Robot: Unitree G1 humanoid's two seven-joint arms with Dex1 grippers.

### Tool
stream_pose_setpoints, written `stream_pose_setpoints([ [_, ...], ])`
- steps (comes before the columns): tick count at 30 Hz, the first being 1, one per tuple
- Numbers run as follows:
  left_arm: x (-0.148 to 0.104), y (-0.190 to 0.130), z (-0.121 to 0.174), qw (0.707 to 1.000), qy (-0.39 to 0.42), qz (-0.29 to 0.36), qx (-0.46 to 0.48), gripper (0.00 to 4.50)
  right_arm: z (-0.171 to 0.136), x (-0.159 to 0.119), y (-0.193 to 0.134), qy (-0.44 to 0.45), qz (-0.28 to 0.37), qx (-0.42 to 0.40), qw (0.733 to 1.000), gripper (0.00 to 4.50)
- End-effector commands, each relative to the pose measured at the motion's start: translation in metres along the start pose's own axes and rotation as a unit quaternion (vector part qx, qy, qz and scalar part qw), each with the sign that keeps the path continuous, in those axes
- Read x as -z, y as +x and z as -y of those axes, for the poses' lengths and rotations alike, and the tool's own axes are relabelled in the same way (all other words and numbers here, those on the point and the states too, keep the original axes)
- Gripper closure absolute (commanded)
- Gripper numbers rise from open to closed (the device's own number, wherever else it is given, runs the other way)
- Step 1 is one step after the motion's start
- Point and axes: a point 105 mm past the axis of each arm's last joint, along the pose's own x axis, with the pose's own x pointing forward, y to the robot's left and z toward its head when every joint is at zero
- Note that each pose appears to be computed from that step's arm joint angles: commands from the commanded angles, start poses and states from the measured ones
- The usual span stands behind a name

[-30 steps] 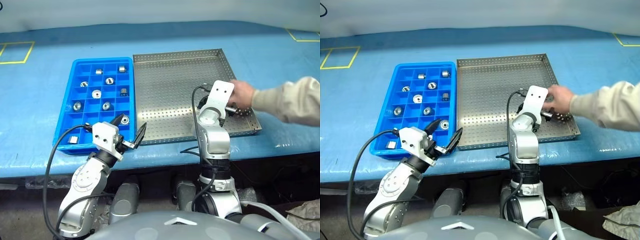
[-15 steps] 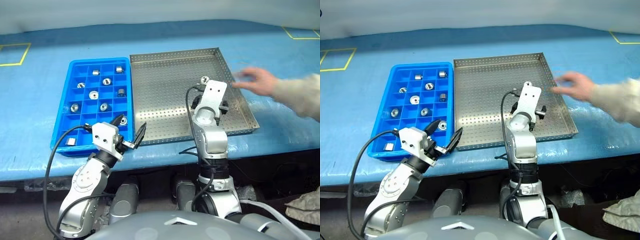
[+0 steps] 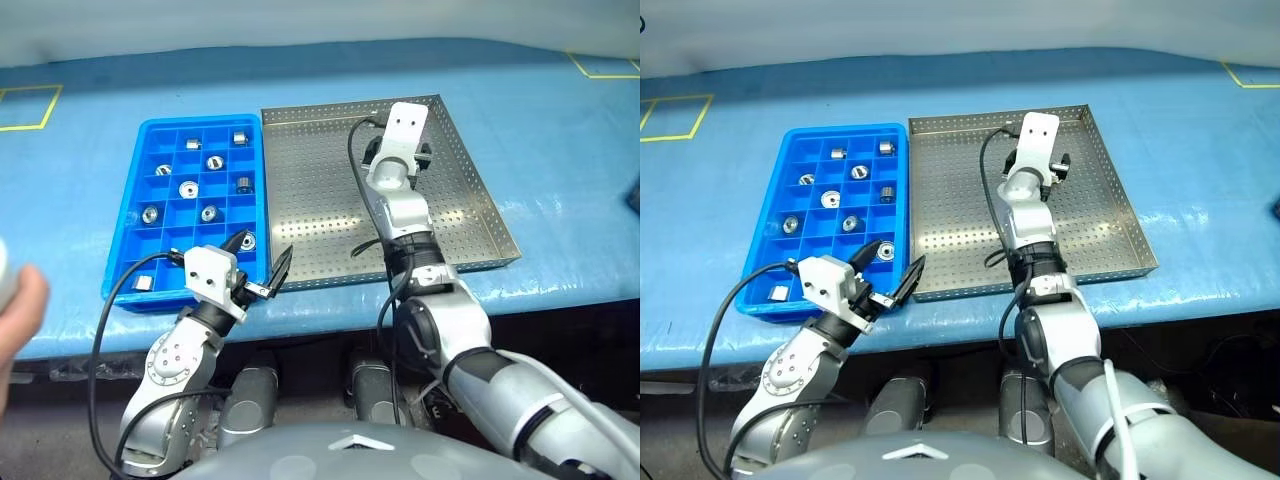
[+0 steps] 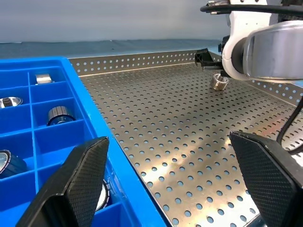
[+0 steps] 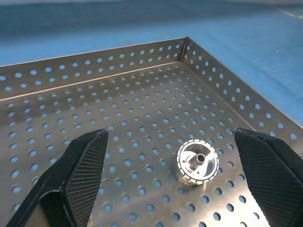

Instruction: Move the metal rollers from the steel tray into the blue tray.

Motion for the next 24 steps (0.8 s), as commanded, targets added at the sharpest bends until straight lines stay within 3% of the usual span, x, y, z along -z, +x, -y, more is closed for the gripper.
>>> stream_pose_setpoints([
  [1,-0.008,-0.001,0.003,1.0,0.004,0.02,0.004,0.0,0.009,-0.004,0.01,0.031,-0.003,0.027,0.999,0.04],
  [17,-0.006,0.001,0.009,1.0,-0.003,0.023,0.007,0.0,0.035,0.049,0.024,0.129,-0.114,0.042,0.984,0.04],
  [24,-0.005,-0.002,0.008,1.0,-0.006,0.022,-0.001,0.0,0.035,0.046,0.025,0.126,-0.108,0.036,0.985,0.04],
])
